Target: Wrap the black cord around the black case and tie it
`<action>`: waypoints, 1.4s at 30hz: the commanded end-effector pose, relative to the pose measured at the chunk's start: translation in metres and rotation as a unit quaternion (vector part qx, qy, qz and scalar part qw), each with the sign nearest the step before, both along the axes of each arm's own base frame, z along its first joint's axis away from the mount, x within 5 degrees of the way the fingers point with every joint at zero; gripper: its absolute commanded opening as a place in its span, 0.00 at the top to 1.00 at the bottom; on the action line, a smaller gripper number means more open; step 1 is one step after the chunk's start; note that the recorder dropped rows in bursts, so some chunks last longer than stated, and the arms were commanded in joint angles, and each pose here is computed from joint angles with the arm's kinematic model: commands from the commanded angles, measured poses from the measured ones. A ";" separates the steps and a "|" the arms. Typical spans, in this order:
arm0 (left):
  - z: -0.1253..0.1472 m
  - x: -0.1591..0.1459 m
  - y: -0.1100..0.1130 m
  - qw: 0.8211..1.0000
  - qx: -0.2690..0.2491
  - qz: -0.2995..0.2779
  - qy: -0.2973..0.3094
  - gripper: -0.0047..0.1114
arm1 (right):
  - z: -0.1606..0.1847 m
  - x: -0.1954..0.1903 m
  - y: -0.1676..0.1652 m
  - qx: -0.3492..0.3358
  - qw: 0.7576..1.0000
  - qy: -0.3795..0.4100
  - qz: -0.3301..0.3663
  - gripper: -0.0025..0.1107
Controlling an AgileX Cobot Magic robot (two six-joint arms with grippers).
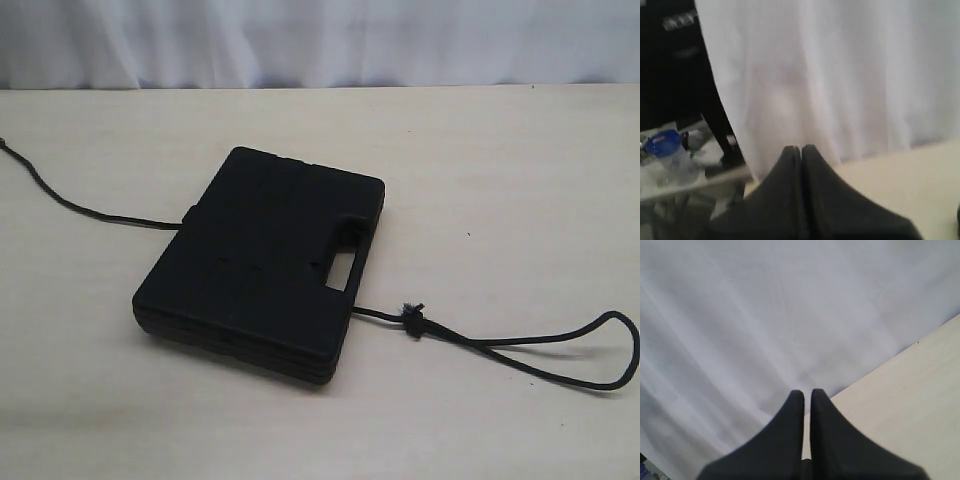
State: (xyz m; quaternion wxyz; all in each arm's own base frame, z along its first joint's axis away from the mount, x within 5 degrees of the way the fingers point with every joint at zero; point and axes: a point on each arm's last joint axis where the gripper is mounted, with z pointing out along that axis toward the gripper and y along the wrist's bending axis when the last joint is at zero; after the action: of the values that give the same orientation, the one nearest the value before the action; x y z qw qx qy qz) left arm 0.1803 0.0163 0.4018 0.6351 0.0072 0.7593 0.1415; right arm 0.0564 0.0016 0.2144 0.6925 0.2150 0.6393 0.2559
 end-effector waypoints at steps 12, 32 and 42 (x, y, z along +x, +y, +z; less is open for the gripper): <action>-0.104 0.069 -0.127 0.809 0.179 -0.359 0.430 0.45 | 0.044 0.005 0.014 -0.037 0.995 0.060 0.076 0.93; -0.109 0.062 -0.118 0.776 0.207 -0.345 0.486 0.44 | 0.065 0.156 0.050 -0.120 0.844 0.426 0.305 0.50; -0.110 0.063 -0.120 0.782 0.200 -0.350 0.475 0.44 | 0.001 0.199 0.119 -0.192 0.807 0.463 0.311 0.50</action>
State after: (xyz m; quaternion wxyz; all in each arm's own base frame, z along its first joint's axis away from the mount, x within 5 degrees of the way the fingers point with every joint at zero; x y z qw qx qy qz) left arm 0.2431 -0.1015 0.2916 0.1777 0.4679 0.8645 0.0451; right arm 0.2449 0.1015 0.2217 0.2030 -0.0335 0.9575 0.2023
